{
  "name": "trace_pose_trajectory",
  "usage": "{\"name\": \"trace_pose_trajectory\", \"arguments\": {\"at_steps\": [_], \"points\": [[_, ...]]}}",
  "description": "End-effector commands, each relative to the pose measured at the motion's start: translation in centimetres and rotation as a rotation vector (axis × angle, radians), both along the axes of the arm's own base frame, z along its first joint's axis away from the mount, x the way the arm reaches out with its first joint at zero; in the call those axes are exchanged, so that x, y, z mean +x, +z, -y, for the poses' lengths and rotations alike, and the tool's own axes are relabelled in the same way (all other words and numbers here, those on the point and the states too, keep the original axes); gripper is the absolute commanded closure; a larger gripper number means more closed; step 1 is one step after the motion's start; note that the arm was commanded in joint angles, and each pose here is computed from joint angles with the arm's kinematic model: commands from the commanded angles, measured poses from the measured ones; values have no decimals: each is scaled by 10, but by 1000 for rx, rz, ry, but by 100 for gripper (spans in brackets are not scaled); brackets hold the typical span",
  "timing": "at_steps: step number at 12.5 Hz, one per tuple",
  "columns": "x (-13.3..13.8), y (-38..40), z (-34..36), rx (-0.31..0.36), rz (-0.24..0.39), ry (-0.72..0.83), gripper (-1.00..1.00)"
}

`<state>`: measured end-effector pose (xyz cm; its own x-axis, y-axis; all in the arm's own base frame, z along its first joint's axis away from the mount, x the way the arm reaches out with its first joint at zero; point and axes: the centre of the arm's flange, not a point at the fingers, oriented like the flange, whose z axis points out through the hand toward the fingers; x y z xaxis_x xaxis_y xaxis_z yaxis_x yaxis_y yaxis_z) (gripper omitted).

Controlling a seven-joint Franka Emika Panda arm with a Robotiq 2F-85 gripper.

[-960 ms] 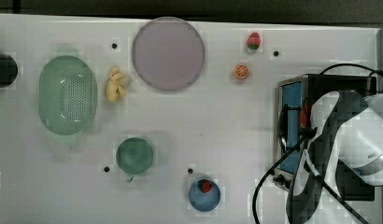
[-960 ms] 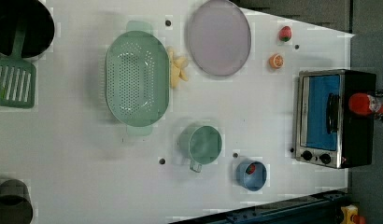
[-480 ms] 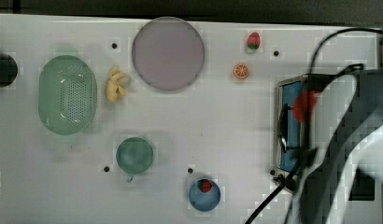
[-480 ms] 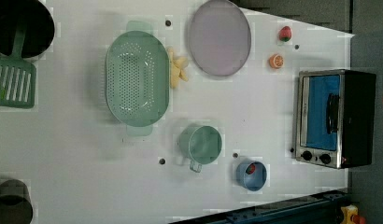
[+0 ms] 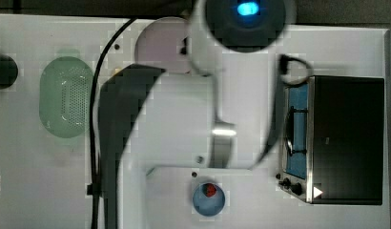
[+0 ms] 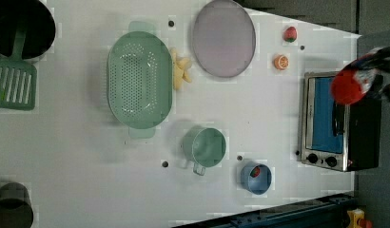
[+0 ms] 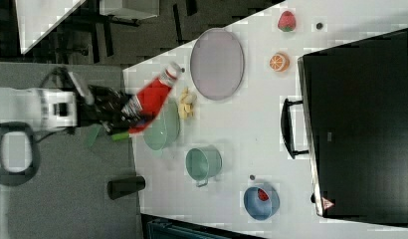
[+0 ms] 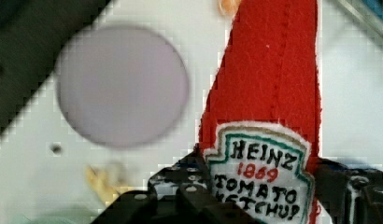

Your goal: Pick Ketchup from oven and place it on table.

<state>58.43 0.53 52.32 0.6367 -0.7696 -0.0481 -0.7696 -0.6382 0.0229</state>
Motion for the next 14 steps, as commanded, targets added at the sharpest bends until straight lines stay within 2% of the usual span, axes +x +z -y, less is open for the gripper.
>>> {"name": "trace_pose_trajectory", "arguments": {"at_steps": [1,2,5,6,9,11,12,13,14], "points": [[-8,-58,30,-18,-42,-77,-24],[-11,-79,31,-30,-29,-73,-24],[-46,-178,30,-34,-99,-72,-24],[-55,-206,30,-38,-99,-72,-24],[-62,-255,28,-53,-71,-66,-24],[-62,-285,24,-64,-91,-57,-24],[-58,-301,19,-70,-66,-46,-25],[-54,-300,15,-67,-41,-40,-76],[-52,-291,14,-64,-24,-39,-100]]}}
